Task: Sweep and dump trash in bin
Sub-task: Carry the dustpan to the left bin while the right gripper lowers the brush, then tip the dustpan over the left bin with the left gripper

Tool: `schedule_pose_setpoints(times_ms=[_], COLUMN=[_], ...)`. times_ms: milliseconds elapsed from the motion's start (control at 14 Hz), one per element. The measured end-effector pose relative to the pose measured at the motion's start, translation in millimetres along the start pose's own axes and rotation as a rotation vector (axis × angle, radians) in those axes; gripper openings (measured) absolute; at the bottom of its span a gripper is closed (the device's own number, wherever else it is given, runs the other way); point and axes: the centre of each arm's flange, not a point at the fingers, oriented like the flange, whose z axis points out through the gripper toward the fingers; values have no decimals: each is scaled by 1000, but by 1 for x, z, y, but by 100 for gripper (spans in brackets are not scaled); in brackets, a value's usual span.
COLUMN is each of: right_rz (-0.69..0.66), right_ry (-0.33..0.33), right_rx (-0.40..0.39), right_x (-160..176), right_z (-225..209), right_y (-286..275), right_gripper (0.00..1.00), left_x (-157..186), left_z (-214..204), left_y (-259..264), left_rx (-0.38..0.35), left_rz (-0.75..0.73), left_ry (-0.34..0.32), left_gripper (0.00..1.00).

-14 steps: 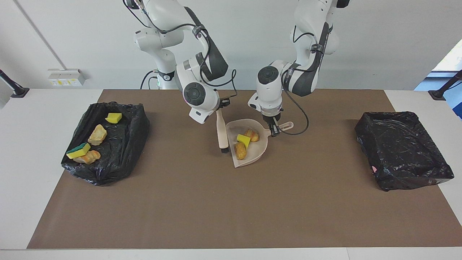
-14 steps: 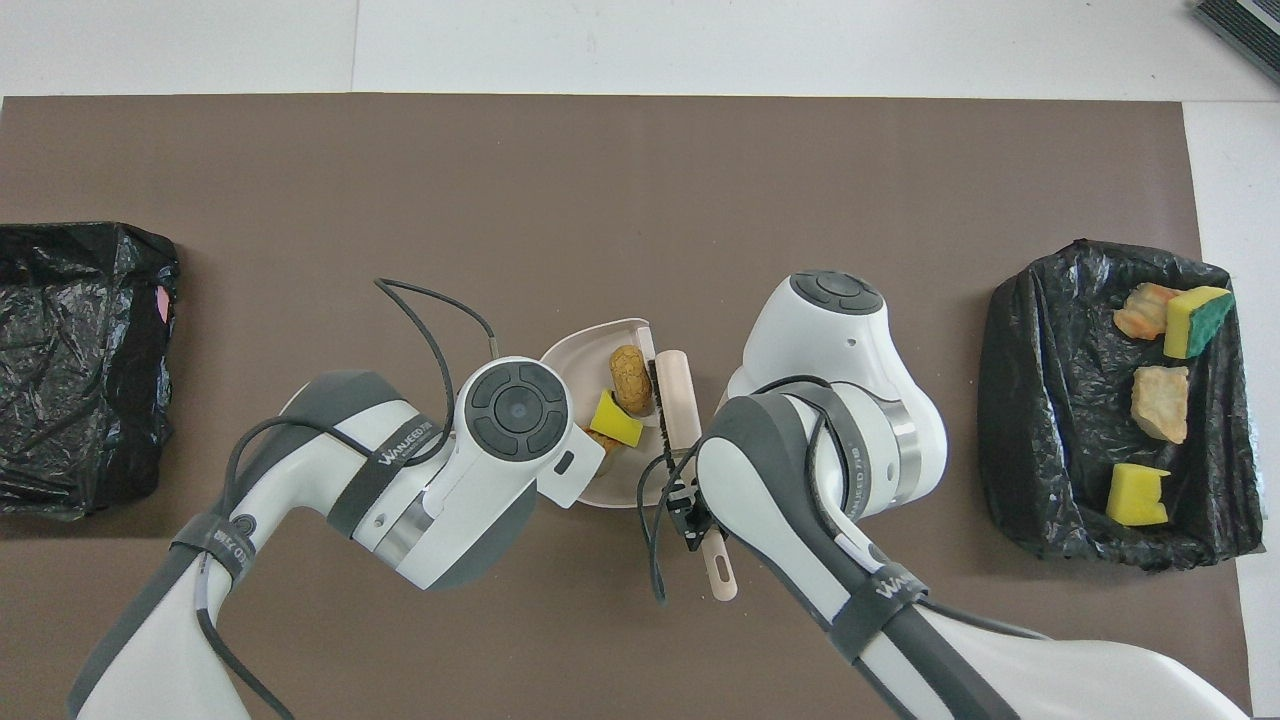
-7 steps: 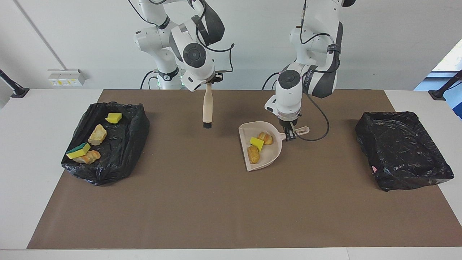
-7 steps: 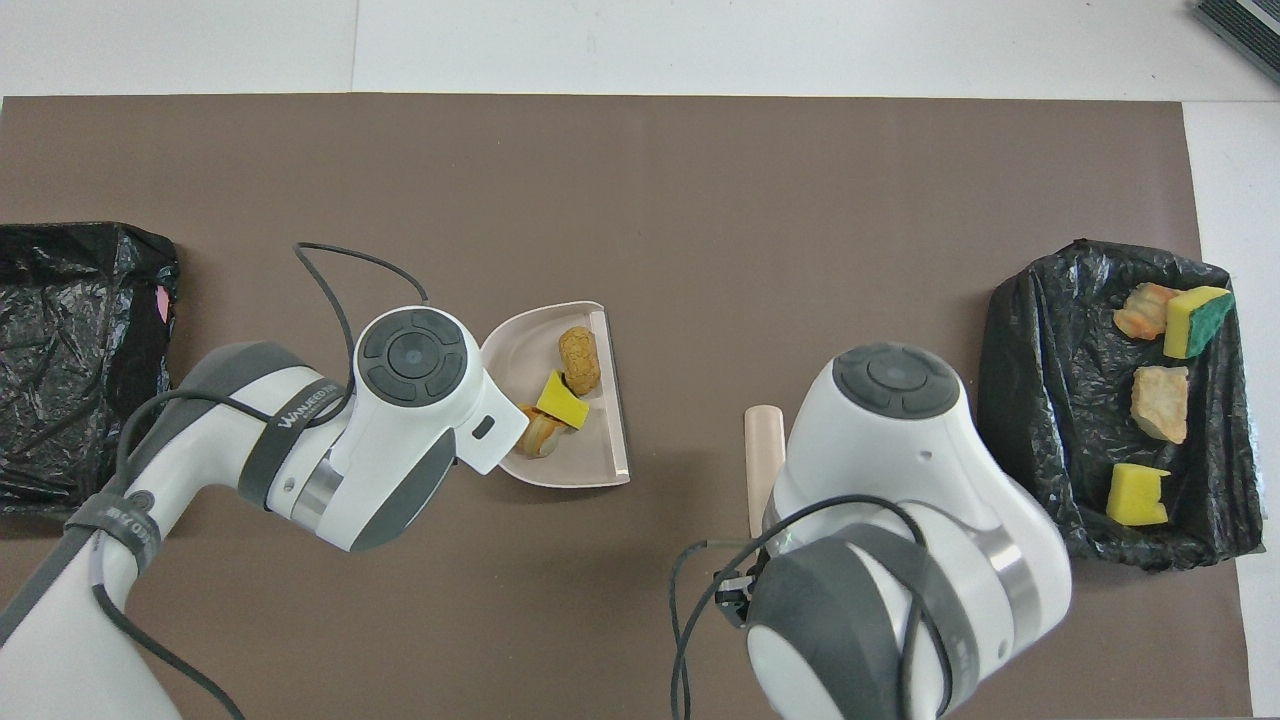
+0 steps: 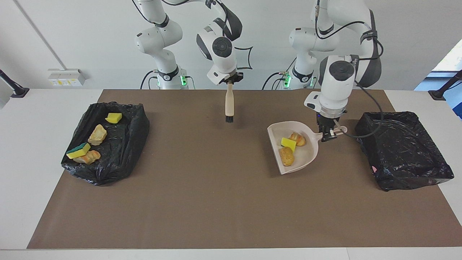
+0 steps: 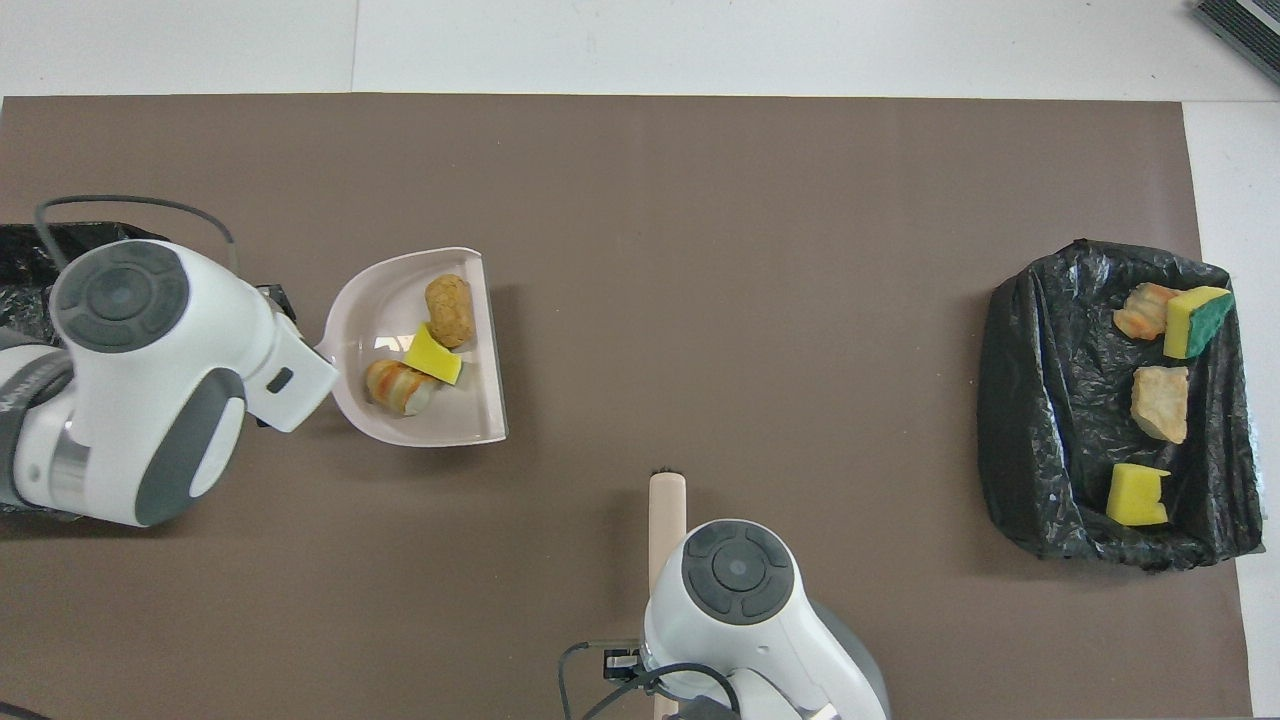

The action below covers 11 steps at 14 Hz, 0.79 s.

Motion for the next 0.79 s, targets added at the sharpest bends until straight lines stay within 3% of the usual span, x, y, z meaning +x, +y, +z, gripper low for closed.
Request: schedule_pose_setpoints(times_ms=[357,786], right_rz=[-14,-36], right_ry=[-4,-13], right_rx=[-27,-38], right_x=[11,17], right_z=[44,59], right_y=[-20,-15], right_gripper=[26,26], left_x=[-193,-357], left_z=[-4,-20], left_y=[-23,-37], left_rx=[34,95], left_rz=[-200,-203], left_ry=[-19,-88], left_gripper=[32,32])
